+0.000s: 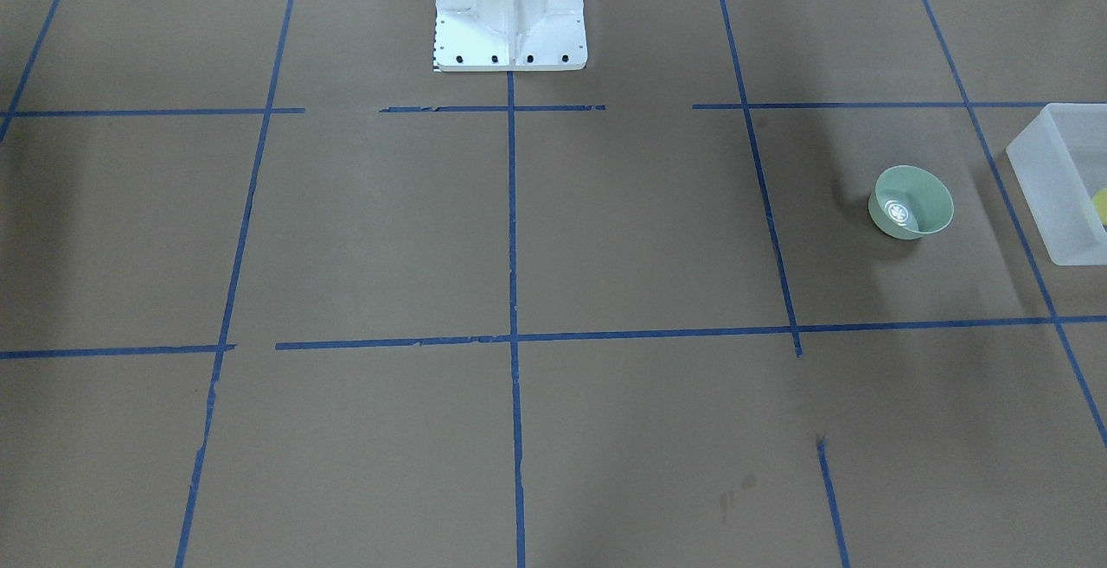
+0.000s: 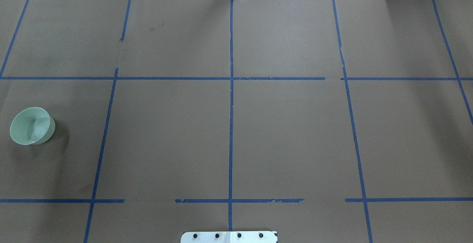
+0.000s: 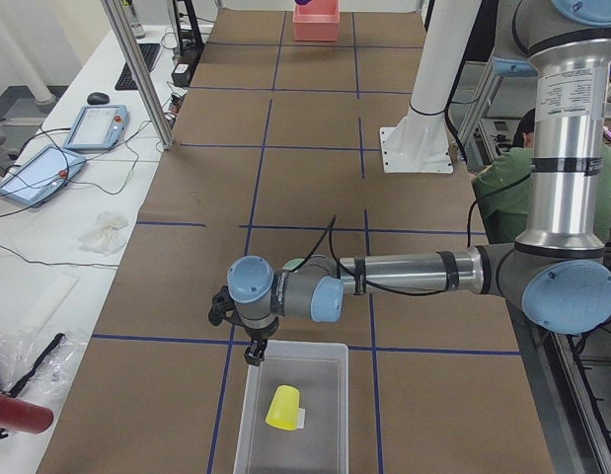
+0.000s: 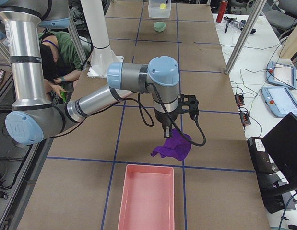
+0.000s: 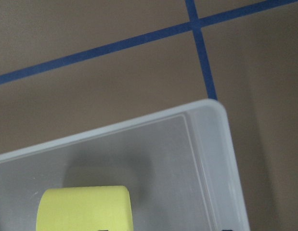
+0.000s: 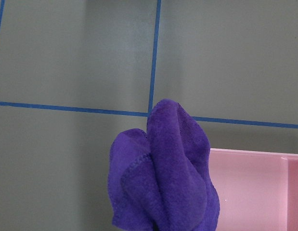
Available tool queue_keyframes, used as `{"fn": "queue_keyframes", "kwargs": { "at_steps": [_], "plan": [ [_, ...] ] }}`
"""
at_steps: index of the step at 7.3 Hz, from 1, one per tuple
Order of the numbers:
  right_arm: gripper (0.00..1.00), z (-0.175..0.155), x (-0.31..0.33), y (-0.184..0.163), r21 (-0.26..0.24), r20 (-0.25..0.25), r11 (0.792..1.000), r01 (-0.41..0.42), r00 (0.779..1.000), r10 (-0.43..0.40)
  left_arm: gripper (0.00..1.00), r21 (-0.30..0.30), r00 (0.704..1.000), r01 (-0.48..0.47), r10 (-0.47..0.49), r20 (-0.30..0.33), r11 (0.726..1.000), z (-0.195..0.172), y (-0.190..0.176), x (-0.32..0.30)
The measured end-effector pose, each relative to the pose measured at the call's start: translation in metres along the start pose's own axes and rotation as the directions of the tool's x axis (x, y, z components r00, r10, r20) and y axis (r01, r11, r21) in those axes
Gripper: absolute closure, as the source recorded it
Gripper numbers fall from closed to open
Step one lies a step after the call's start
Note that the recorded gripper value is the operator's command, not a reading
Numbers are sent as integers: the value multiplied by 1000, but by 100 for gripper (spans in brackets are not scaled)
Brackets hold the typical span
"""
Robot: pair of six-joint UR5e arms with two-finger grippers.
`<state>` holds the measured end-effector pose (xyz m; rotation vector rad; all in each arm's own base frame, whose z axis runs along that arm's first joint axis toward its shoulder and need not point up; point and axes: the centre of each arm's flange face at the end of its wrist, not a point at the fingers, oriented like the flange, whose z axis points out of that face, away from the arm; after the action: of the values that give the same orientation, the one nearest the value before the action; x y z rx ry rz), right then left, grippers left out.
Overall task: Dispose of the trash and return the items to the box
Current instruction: 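Reach the left gripper to the pale green bowl and grasp its rim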
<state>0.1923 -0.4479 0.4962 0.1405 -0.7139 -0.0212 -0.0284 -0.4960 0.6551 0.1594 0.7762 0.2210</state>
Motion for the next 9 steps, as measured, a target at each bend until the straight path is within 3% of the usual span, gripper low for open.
{"fn": "queue_keyframes", "kwargs": {
  "at_steps": [2, 4, 7, 9],
  "plan": [
    [100, 17, 31, 3, -37, 6, 999, 18, 1000, -18, 0, 55, 1000, -2, 2, -10, 999, -22, -38, 67],
    [100, 34, 61, 4, -45, 15, 999, 26, 1000, -25, 3, 81, 999, 15, -11, -48, 997, -11, -46, 123],
    [100, 66, 105, 5, -34, 27, 999, 13, 1000, -12, 4, 119, 989, 77, -61, -137, 990, 46, 14, 152],
    [100, 79, 117, 6, -29, 52, 1000, -2, 999, 3, 5, 104, 984, 108, -91, -151, 989, 83, 46, 164]
  ]
}}
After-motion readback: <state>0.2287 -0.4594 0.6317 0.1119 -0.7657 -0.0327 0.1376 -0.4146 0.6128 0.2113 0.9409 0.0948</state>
